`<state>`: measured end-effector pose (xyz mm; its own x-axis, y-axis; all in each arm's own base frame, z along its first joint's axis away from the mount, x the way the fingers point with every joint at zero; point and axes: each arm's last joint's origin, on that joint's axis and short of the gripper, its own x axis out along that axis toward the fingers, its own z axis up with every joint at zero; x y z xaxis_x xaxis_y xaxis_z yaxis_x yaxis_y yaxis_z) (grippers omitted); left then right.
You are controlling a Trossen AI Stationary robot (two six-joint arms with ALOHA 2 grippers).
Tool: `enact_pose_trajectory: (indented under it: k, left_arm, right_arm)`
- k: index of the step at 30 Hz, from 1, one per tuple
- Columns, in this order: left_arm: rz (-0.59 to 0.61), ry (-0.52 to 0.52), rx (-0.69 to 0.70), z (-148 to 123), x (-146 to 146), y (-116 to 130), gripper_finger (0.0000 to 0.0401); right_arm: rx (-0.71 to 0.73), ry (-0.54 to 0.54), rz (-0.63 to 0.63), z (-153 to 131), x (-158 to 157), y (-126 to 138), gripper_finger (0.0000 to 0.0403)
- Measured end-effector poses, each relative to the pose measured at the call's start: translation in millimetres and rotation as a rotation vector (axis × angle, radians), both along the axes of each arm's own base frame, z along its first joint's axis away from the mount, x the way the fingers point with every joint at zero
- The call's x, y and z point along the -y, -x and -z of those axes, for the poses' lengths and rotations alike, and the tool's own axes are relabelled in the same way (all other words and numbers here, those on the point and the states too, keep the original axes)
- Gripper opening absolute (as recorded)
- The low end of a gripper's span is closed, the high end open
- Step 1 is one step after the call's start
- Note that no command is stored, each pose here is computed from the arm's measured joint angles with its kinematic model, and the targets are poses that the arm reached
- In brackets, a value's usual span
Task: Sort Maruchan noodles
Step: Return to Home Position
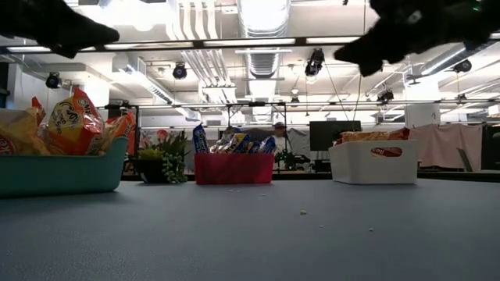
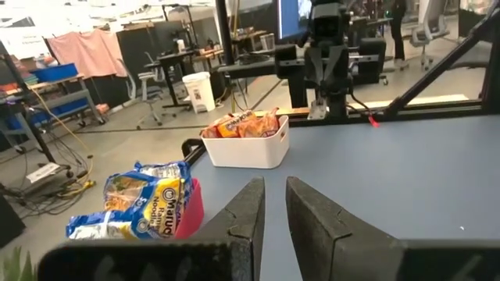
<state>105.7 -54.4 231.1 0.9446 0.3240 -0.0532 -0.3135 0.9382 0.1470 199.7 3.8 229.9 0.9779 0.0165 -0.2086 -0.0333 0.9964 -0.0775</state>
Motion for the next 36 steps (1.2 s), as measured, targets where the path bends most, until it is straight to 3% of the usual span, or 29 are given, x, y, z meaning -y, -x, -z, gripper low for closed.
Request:
enact_pose_trajectory:
  k: [13, 19, 32, 36]
  left_arm:
    - [0.000, 0.068, 0.135, 21.3, -22.2, 27.2, 0.0038]
    - [-0.005, 0.097, 0.175, 32.0, -25.4, 31.0, 0.0038]
    - [-0.003, 0.151, 0.185, 36.9, -24.3, 29.6, 0.0038]
    - [-0.012, 0.168, 0.190, 37.0, -24.4, 29.6, 0.0038]
  right_arm:
    - [0.194, 0.037, 0.029, 31.0, 2.2, 63.6, 0.0009]
    - [0.347, 0.066, 0.031, 37.6, 2.7, 87.1, 0.0009]
    - [0.443, 0.093, -0.022, 41.2, 1.4, 105.3, 0.0009]
    - [0.406, 0.095, -0.034, 44.7, 1.1, 104.3, 0.0009]
